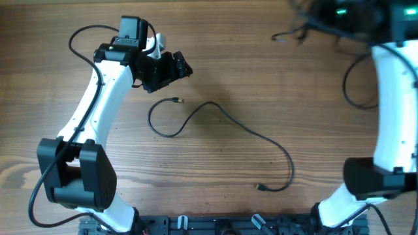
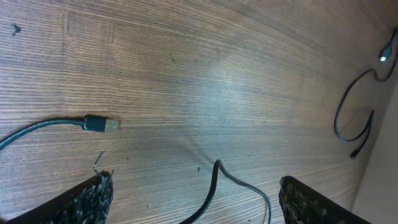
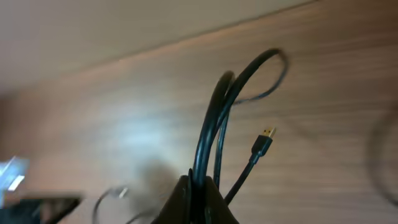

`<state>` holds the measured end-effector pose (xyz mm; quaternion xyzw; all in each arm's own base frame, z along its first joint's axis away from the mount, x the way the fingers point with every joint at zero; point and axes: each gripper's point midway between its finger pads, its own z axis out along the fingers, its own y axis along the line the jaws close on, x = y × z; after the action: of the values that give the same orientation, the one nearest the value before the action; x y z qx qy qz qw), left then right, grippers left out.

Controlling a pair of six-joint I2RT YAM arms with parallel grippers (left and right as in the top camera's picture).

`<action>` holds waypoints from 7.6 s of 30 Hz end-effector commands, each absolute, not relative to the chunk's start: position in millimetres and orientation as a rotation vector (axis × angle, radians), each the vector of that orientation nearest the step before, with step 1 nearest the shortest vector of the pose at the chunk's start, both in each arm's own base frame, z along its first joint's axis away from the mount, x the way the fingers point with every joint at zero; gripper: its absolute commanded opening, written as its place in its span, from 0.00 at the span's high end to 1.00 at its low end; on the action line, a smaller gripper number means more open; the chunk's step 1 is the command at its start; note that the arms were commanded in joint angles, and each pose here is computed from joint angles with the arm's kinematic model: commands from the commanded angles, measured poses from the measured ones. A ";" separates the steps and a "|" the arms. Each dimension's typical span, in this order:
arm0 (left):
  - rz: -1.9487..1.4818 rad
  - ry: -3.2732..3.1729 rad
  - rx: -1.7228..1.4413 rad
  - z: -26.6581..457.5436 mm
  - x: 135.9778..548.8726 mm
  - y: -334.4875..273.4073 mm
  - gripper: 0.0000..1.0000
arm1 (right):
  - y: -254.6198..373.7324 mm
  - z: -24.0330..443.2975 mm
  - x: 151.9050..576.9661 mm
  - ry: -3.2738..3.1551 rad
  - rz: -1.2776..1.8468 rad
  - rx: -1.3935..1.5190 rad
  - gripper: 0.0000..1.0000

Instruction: Untangle cables

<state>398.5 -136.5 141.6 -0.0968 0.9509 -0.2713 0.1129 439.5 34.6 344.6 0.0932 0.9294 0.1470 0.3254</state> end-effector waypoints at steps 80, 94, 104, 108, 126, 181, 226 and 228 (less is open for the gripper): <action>-0.640 2.312 -1.109 267.2 382.7 -2.4 0.00 | 10.2 476.1 450.8 1.738 0.118 0.059 0.96; -0.640 2.312 -1.109 267.2 382.7 -2.4 0.00 | -249.4 176.6 564.5 2.015 -0.411 0.782 0.96; -0.640 2.312 -1.109 267.2 382.7 -2.4 0.00 | -273.9 370.8 550.1 1.548 -0.375 0.754 0.96; -0.640 2.312 -1.109 267.2 382.7 -2.4 0.00 | -269.8 454.1 532.7 1.296 -0.334 0.717 0.96; -0.640 2.312 -1.109 267.2 382.7 -2.4 0.00 | -215.1 147.9 534.2 2.349 -0.089 0.782 0.00; -0.640 2.312 -1.109 267.2 382.7 -2.4 0.00 | 79.1 389.1 321.5 1.932 0.118 -0.434 0.00; -0.640 2.312 -1.109 267.2 382.7 -2.4 0.01 | 35.4 177.6 243.7 1.539 0.049 -0.255 0.00; -0.640 2.312 -1.109 267.2 382.7 -2.4 0.00 | 35.3 177.6 243.7 1.539 0.049 -0.255 0.00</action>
<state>381.5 -5.2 265.3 -0.4027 0.8503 -0.2372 0.2420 244.9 33.2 174.3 -0.1165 0.6990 0.0108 0.7055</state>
